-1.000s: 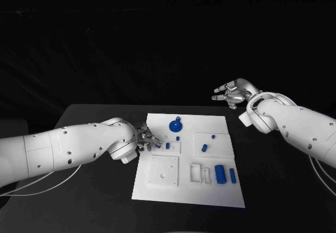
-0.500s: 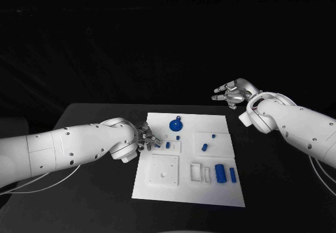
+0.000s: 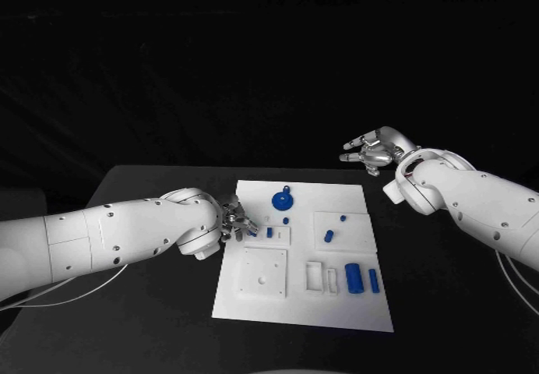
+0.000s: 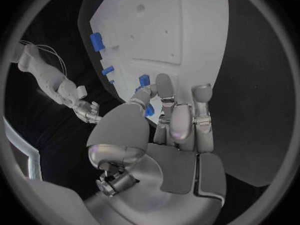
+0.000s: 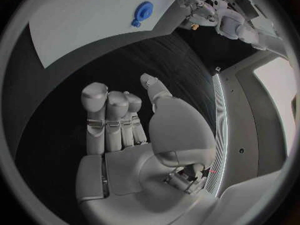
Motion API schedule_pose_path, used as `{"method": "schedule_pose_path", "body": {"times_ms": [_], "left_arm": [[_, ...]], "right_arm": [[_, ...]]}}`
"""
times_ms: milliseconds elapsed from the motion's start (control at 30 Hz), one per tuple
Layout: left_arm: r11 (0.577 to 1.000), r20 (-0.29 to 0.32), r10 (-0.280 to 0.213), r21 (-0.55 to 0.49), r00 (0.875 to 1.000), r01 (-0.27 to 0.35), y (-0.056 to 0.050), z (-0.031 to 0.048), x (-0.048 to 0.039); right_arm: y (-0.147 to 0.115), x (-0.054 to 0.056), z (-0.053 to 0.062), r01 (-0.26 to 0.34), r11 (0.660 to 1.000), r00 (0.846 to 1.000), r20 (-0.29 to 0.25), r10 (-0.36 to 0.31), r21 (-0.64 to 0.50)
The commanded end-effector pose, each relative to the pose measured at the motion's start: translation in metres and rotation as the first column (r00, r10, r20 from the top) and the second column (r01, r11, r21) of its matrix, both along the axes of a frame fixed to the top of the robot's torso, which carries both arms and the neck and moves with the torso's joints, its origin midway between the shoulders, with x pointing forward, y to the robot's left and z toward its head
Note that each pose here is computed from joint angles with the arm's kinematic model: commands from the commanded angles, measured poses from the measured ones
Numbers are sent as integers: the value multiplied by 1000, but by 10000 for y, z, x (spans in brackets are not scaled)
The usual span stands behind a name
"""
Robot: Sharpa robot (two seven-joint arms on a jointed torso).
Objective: Assemble the parts on the task board
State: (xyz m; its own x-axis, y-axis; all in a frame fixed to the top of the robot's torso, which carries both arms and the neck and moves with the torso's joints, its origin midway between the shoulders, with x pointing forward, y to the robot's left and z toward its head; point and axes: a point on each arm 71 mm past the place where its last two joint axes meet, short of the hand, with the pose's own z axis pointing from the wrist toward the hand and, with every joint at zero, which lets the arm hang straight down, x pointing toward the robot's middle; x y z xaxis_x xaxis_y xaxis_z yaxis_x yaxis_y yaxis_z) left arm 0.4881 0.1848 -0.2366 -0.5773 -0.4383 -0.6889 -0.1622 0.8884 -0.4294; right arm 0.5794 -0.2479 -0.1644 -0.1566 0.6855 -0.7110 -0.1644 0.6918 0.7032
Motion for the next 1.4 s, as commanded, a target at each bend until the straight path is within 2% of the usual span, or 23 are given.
{"method": "schedule_pose_path", "body": {"times_ms": [33,933,1233,1400], "left_arm": [[999,-28,-23,29,999,24,-4,-42,-21],[997,-40,-54,52,998,56,-92,-96,-22],[990,-60,-93,98,994,99,-124,-112,-35],[987,-43,-105,121,994,110,-137,-104,-30]], "right_arm": [[14,-3,-8,-15,1000,1000,-5,15,-8],[20,-6,-16,-17,1000,1000,-7,17,-7],[21,-7,-22,-18,1000,1000,-9,18,-7],[25,-10,-27,-19,1000,1000,-10,19,-7]]}}
